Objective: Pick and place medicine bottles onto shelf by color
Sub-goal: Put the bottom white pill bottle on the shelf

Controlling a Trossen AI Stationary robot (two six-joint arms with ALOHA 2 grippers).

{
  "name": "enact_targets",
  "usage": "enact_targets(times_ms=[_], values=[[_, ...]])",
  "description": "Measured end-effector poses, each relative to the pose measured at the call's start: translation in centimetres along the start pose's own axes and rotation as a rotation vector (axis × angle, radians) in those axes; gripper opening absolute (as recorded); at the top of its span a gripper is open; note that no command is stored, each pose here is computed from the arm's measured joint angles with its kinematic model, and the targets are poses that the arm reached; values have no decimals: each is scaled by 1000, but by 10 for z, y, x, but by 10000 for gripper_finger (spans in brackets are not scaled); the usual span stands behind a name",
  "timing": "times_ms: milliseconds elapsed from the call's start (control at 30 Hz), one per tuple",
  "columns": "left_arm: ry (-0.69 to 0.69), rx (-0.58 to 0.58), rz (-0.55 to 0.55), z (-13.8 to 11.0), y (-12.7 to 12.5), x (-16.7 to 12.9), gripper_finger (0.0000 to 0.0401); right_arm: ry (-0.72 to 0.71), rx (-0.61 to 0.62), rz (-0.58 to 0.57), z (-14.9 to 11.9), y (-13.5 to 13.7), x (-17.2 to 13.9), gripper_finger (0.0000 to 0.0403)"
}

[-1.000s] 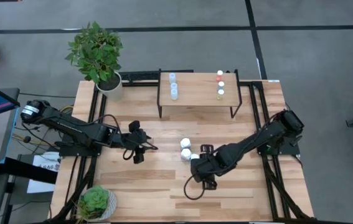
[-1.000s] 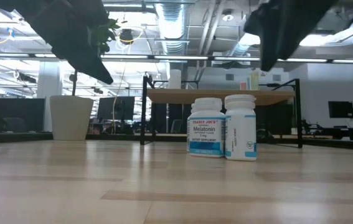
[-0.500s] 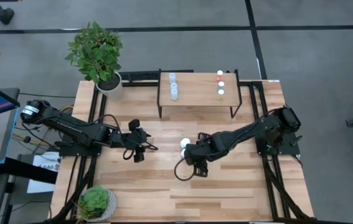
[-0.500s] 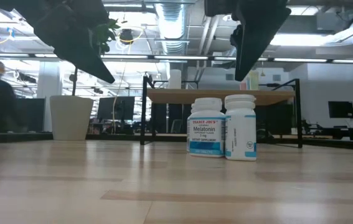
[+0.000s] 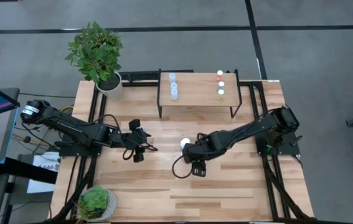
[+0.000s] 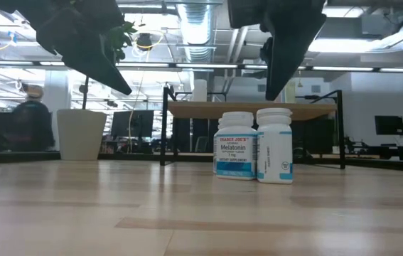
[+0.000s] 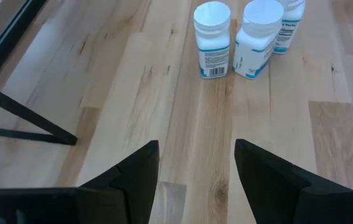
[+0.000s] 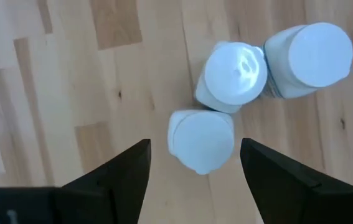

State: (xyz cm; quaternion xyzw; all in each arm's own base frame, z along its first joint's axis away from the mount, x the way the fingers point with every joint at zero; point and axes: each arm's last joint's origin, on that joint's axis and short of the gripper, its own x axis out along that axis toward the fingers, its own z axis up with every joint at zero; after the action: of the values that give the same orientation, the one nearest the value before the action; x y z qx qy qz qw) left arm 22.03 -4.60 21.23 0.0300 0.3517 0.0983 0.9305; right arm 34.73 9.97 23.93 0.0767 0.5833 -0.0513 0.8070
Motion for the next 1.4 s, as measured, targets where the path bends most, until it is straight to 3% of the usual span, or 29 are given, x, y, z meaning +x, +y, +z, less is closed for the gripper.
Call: enact_targets(times_ms=[400, 1067, 1200, 1400], values=[[-5, -10, -1, 1, 0, 0, 199, 62, -77, -52, 1, 2, 28, 272], [-16, -8, -7, 2, 0, 0, 199, 104, -46, -42, -3, 5, 25, 271], [-15, -45, -11, 2, -1, 0, 199, 135, -78, -13, -10, 16, 24, 271], [-8, -176, -125, 3, -10, 5, 199, 138, -155, 6, -22, 37, 21, 271]])
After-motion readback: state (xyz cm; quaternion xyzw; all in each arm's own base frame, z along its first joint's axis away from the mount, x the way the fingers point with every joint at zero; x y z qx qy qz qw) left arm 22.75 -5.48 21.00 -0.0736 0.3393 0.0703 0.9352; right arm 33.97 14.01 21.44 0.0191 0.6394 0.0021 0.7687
